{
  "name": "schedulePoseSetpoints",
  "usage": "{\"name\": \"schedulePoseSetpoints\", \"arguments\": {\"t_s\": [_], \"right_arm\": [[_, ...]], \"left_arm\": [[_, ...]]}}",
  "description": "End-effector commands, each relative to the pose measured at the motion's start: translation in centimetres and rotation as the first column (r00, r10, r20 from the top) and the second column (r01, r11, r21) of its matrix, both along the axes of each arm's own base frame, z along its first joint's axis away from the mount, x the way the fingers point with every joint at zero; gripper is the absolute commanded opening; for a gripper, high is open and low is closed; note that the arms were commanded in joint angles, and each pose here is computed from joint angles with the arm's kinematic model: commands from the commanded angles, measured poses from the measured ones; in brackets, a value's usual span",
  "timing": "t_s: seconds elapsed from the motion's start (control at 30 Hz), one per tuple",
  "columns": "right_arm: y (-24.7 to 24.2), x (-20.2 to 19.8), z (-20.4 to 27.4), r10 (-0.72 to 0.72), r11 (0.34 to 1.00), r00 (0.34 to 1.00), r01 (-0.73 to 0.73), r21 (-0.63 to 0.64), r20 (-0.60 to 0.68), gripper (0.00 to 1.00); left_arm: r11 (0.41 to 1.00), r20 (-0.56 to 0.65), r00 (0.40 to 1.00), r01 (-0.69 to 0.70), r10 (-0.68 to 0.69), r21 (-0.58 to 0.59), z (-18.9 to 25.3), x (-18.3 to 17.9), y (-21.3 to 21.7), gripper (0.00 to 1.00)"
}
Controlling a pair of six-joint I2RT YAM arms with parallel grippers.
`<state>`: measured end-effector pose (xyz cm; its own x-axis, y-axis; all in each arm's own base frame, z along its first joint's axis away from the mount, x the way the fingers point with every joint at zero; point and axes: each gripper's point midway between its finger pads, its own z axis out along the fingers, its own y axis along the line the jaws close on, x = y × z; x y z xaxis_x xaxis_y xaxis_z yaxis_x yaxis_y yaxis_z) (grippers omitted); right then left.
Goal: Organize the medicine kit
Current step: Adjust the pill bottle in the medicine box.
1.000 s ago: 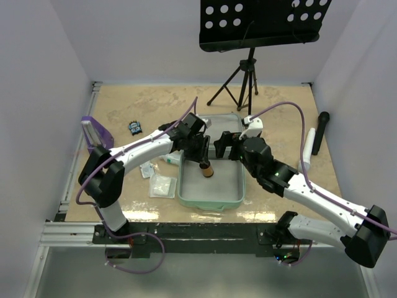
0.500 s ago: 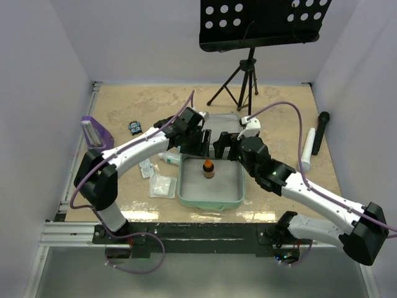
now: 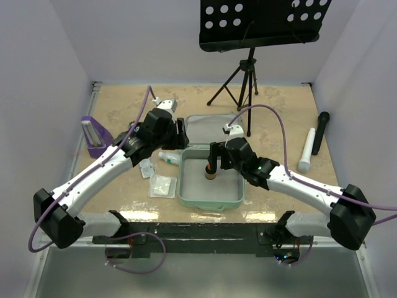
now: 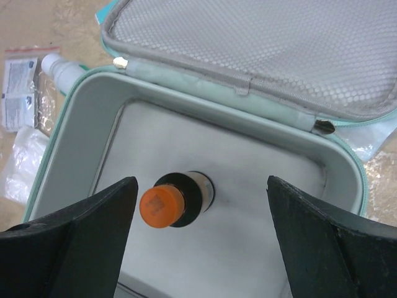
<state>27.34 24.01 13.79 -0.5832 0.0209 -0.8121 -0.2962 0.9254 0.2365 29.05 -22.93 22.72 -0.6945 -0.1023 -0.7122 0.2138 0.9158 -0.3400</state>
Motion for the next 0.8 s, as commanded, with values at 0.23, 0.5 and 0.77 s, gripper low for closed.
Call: {"name": "schedulePoseSetpoints", "arguments": {"t_s": [0.23,0.5,0.77], "right_arm": [[1.1,-1.7,0.4,0.069,0.995,0.997,-0.066,0.074,-0.029,0.86],[1.9,-1.6,-1.1,0.121,0.993,0.991,-0.121,0.012,-0.054,0.85],[1.7,-0.6,-2.6,0.07,0.997,0.995,-0.073,-0.038,-0.067,0.77]], "left_arm": [[0.994,-0.006,0.995,-0.097,0.097,-0.04,-4.0,-1.5,2.1,0.62],[0.995,-0.03,0.996,-0.084,0.082,-0.059,-6.0,-2.7,2.2,0.6],[0.99,-0.009,0.993,-0.114,0.114,-0.078,-6.7,-3.5,3.4,0.6]]}}
